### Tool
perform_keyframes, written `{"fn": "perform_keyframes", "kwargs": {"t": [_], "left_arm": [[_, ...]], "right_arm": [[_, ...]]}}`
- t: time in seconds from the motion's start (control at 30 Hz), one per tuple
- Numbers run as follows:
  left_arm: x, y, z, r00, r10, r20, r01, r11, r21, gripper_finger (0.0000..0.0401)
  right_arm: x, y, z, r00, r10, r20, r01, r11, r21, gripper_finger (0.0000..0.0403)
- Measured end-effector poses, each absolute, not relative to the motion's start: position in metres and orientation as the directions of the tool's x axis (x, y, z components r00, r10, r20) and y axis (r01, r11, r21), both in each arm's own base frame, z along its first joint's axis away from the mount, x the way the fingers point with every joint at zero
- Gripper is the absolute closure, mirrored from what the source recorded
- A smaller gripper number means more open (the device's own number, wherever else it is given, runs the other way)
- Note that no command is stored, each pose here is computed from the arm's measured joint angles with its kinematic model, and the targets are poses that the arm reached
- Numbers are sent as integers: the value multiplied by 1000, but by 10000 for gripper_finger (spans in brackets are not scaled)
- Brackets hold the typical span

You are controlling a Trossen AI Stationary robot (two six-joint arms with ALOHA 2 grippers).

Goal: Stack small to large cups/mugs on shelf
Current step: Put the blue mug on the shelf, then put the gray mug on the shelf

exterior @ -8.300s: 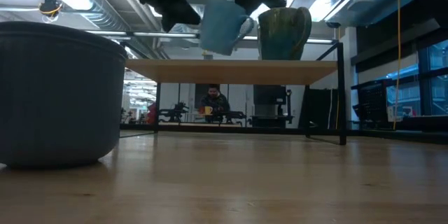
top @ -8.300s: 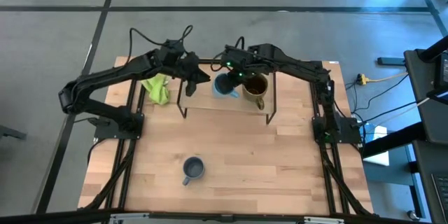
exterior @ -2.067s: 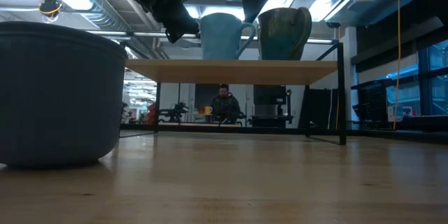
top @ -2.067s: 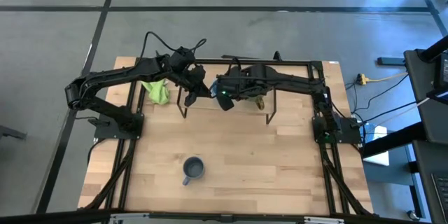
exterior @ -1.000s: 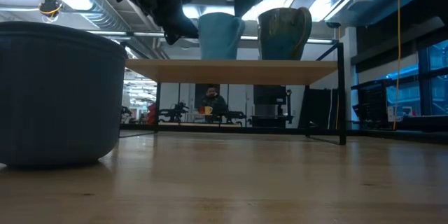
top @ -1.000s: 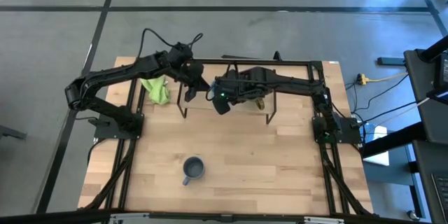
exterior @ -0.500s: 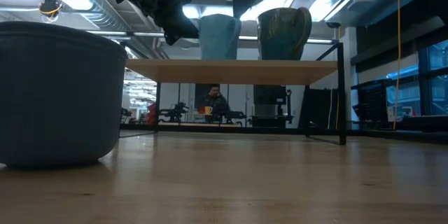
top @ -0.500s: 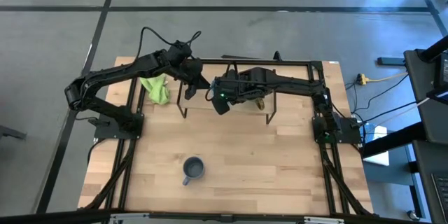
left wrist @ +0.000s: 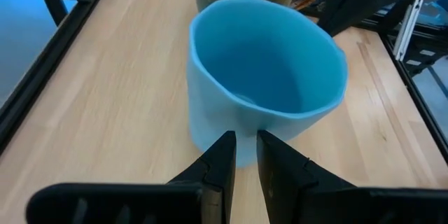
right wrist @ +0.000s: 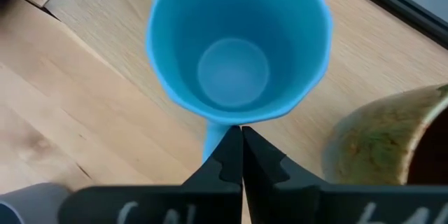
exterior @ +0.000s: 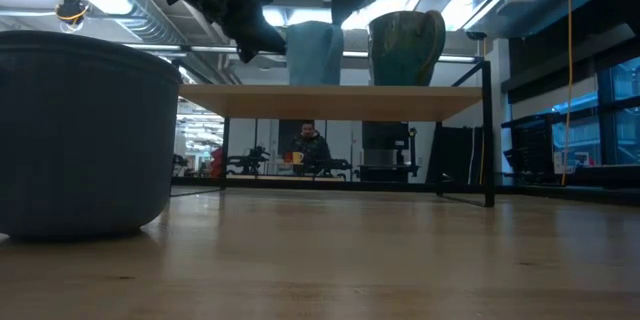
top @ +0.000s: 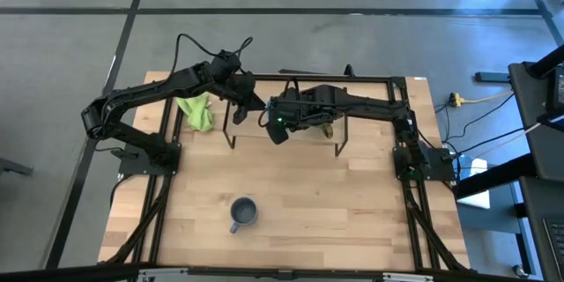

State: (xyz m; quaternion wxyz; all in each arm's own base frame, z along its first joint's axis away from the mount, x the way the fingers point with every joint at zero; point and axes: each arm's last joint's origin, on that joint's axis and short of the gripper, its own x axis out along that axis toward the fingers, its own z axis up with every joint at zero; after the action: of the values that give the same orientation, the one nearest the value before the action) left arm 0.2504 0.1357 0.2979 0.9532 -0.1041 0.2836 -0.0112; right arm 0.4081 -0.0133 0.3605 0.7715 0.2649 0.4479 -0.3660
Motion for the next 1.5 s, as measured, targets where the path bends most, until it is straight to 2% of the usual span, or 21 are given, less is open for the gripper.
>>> {"fn": "perform_keyframes", "kwargs": {"t": [1.03,1.33,1.5], "left_arm": [[248,141,298,841,-45,-539,-62,982,-179,346],[237,138,296,798,-59,-599,-77,977,-199,346],[229,129,299,764,-37,-644,-78,986,-149,346]], "right_arm": [[409,-8,361,344,-331,-879,793,603,84,400],[404,-6,360,293,-361,-885,784,621,6,332],[402,-6,364,303,-385,-872,792,610,5,303]]}}
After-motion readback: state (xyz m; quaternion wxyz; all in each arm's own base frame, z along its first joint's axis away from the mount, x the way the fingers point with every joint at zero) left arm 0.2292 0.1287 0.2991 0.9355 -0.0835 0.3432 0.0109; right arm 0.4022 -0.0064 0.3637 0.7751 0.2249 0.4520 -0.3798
